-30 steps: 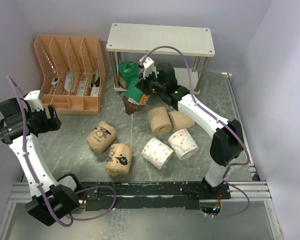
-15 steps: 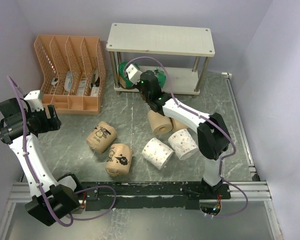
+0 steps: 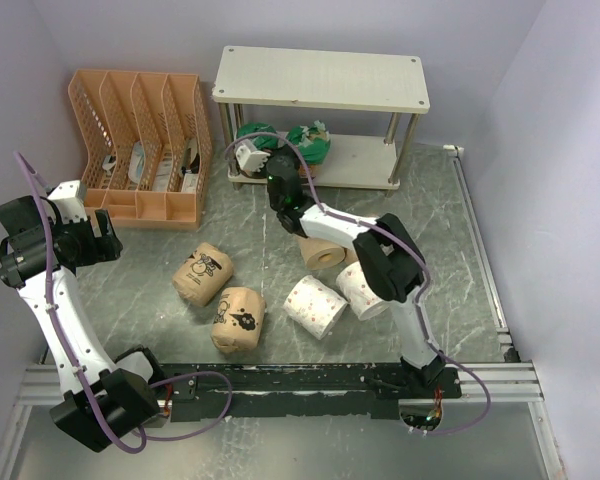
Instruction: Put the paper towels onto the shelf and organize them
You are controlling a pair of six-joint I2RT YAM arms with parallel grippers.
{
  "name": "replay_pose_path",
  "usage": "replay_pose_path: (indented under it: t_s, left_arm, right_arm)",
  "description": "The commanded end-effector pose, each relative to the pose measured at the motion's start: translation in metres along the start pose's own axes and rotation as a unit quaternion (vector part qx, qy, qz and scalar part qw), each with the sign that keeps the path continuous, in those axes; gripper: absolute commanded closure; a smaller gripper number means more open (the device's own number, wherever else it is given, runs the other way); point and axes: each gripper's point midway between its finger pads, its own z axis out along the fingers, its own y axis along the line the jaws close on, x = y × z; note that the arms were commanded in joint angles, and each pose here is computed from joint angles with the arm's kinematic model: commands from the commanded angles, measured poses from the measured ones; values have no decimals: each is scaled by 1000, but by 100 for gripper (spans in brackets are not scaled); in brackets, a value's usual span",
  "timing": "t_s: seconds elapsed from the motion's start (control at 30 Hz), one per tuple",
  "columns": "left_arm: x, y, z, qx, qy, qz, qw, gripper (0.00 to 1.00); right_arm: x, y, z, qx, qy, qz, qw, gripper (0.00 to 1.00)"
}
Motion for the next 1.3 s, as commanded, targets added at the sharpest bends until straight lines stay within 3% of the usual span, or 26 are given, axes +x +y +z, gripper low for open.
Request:
replay_pose_path:
  t_s: [0.0,0.2,0.57,0.73,0.8,0.83,0.87,0.9,0.93,0.97,1.0,1.27]
  left_arm:
    - [-6,3,-4,-7,-16,-2,1000,12]
    - [-6,3,-5,-8,-16,-3,1000,12]
    - [-6,4,-4,-9,-15,-5,1000,12]
    - [-5,4,-3,-9,-14,-7,1000,12]
    - [-5,4,-3,-7,-13,-6,1000,12]
    - [-5,4,-3,-7,-13,-7,1000,12]
    - [-5,5,-3,-8,-13,-7,1000,12]
    - [-5,5,-3,-8,-13,-7,1000,12]
    - [-5,6,-3,-9,-14,-7,1000,12]
    - [-5,6,-3,-10,-14,-8,1000,12]
    - [-5,6,-4,-10,-15,-8,1000,12]
    - [-6,6,-6,-11,-19,-7,1000,12]
  right_arm:
    - [-18,-34,9,83,-17,-29,996,100]
    - [-18,-16,25,107,-21,-78,991,100]
    - [-18,9,45,85,-32,-67,994,100]
    - [-9,7,48,114,-45,-48,991,98]
    - [-7,7,48,110,-49,-30,992,86]
    - [-7,4,48,112,-51,-17,992,74]
    - [-7,2,46,115,-53,-3,992,47]
    - [-8,-1,45,116,-56,14,992,32]
    - [-10,-2,44,113,-59,25,992,29]
    - [-13,-7,42,108,-61,36,992,8]
    - [-16,-11,40,105,-64,52,991,1]
    - [-34,-64,-21,128,-83,164,975,0]
